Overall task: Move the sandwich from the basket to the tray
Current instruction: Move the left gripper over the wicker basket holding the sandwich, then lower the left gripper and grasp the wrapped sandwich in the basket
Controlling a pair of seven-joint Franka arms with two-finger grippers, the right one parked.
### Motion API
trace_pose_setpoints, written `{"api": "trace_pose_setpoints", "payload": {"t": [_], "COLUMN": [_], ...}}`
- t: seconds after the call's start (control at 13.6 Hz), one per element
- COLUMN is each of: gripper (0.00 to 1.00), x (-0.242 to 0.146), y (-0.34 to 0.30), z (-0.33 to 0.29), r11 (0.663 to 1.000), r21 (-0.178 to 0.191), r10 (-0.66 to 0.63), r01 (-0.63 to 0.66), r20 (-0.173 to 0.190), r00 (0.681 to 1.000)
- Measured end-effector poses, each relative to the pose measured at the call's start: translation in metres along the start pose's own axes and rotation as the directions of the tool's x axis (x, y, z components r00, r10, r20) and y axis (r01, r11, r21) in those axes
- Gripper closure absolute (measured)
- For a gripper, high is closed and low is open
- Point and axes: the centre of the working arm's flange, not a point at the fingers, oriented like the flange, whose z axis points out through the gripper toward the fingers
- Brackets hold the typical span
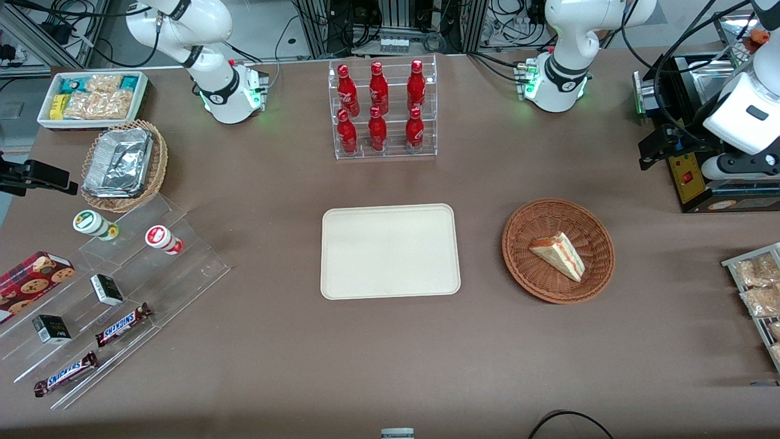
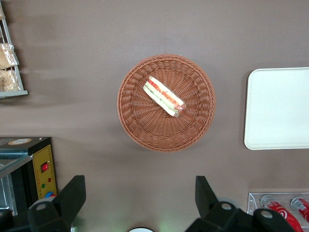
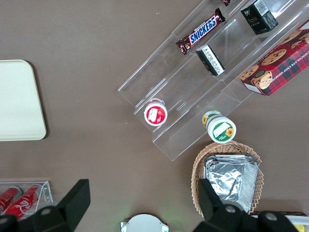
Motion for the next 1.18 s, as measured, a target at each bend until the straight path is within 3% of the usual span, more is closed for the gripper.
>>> {"api": "trace_pose_setpoints", "payload": {"t": [0.44,0.74,0.96,1.18], "gripper": [0.0,0.0,0.0,0.0], "x": [0.0,0.012,0.029,0.03], "y": [0.003,0.002,0.005,0.012], "z": [0.0,0.04,0.115,0.191], "r11": [1.0,1.0,0.987,0.936], "r21": [0.001,0.005,0.0,-0.027], "r10": [0.005,-0.023,-0.161,-0.352], "r01": [-0.005,0.023,0.161,0.351], "r20": [0.001,0.033,0.004,-0.047], "r00": [1.0,0.999,0.987,0.935]}}
